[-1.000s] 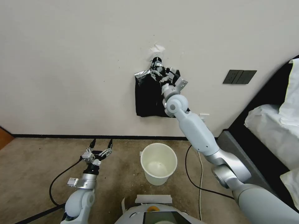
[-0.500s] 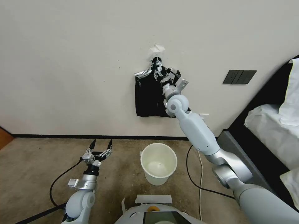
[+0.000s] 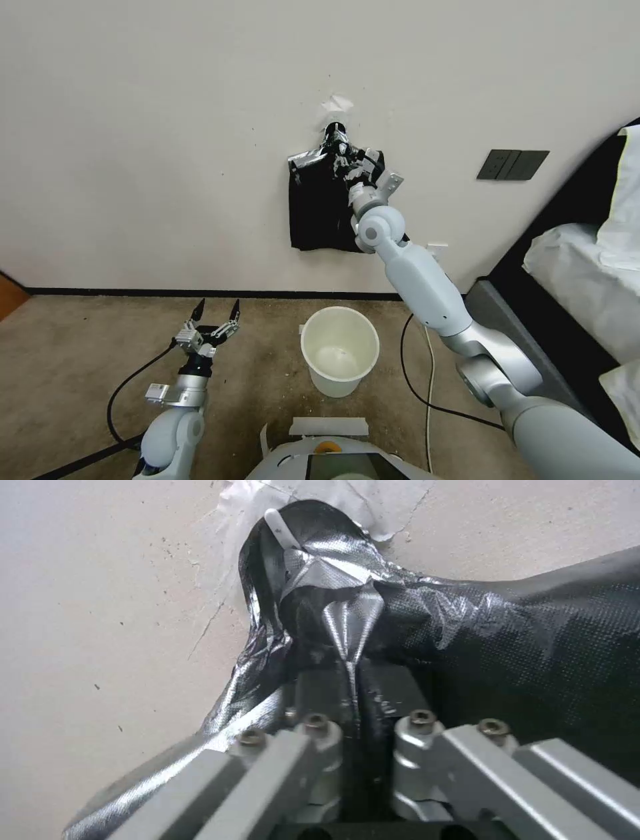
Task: Place a trash bag onto the trash bin.
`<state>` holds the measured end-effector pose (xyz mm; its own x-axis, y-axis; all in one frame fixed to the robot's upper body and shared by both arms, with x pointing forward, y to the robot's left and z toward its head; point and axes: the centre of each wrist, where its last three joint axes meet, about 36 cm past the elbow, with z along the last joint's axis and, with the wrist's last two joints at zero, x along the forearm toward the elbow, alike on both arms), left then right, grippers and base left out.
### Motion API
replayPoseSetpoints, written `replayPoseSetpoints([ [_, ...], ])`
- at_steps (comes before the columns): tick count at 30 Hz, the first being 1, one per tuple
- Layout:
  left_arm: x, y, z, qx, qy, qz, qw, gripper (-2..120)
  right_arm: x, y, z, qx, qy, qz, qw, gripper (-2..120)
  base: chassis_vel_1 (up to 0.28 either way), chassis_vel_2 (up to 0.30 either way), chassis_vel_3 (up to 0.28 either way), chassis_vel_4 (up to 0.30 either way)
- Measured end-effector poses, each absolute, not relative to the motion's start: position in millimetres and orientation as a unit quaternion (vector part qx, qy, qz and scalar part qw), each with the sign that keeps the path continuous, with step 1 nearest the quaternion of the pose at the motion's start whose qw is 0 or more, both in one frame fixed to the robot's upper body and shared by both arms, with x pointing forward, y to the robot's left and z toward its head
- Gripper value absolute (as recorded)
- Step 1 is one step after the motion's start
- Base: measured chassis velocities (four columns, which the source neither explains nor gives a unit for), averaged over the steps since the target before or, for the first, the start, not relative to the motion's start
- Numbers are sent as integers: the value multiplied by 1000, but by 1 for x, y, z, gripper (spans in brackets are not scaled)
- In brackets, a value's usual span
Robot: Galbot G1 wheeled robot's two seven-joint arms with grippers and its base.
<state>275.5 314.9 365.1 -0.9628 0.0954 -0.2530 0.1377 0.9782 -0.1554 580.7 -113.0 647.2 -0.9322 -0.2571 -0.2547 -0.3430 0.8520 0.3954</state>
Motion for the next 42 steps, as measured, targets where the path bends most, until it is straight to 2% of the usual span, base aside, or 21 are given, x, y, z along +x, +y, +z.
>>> replayPoseSetpoints([
  [16, 276, 313, 363, 56, 987, -89, 123, 100, 578, -112, 641, -157, 958, 219, 96, 0, 0, 0, 0, 0],
  [42, 278, 308, 363, 61, 986, -92, 125, 100, 541, -127, 588, -150, 971, 178, 55, 0, 0, 0, 0, 0],
])
